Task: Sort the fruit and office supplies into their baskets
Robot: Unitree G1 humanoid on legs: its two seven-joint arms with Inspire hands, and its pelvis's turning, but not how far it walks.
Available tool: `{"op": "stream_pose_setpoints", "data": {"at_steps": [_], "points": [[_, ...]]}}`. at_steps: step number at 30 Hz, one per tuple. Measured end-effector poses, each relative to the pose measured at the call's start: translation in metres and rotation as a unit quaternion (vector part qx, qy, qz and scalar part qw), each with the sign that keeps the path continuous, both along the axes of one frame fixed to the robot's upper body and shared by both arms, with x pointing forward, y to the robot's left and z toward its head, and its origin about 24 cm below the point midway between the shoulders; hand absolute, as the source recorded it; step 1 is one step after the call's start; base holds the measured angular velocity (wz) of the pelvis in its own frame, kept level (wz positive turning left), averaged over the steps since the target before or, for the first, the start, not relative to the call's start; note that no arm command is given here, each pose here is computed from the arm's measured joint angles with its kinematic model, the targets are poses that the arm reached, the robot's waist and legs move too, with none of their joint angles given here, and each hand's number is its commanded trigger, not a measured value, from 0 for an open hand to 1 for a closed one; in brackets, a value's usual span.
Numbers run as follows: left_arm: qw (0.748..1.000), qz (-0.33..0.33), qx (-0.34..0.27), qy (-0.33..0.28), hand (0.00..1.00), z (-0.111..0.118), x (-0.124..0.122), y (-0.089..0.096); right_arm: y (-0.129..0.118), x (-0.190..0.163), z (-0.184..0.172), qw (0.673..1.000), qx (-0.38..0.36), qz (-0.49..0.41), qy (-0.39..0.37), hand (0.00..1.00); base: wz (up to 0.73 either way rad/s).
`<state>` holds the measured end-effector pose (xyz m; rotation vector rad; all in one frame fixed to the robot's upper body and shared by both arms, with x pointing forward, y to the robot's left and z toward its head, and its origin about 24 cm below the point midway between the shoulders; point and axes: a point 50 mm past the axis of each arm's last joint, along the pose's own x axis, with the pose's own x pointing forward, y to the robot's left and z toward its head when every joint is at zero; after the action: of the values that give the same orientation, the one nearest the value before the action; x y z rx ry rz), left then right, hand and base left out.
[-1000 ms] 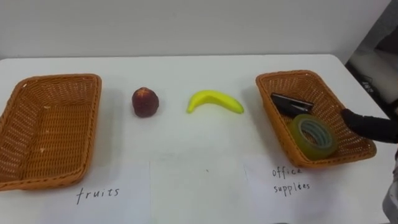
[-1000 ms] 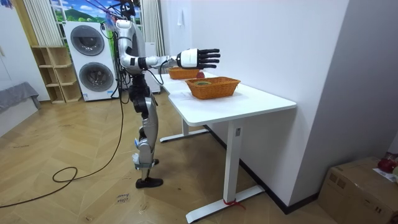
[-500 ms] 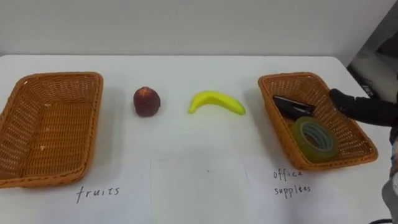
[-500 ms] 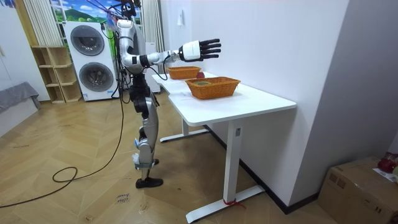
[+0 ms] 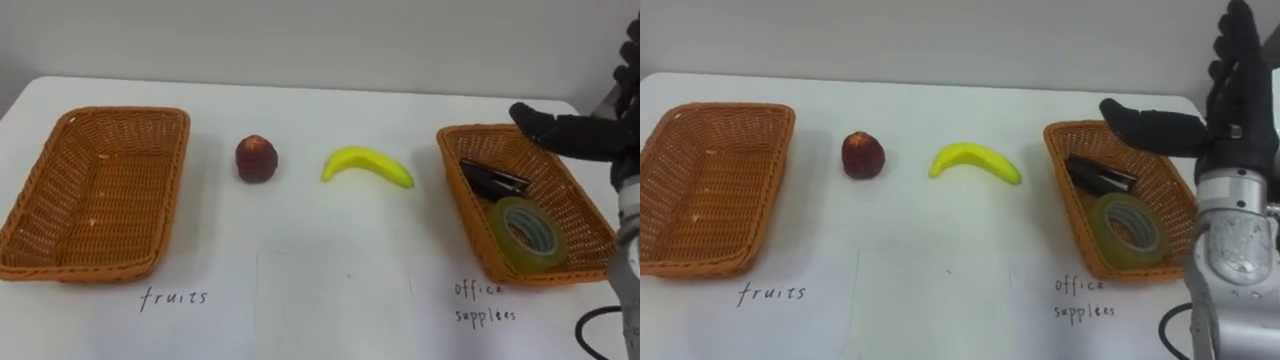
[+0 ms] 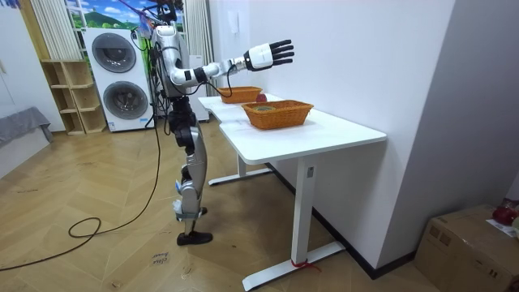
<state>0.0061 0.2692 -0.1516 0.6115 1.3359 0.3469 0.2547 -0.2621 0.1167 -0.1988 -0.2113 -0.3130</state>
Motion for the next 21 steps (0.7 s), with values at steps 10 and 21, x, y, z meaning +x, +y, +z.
{"op": "stream_pose_setpoints", "data": {"at_steps": [10,21], "points": [[0.999,-0.032,0.006,0.002,0.0,0.0,0.008,-0.002,0.019,0.009,0.001,0.998,-0.008,0.058,0.004,0.0,0.07],[0.999,-0.044,-0.013,0.013,0.0,-0.001,0.012,-0.002,0.036,0.03,-0.005,0.99,-0.045,0.124,0.041,0.0,0.07]]}}
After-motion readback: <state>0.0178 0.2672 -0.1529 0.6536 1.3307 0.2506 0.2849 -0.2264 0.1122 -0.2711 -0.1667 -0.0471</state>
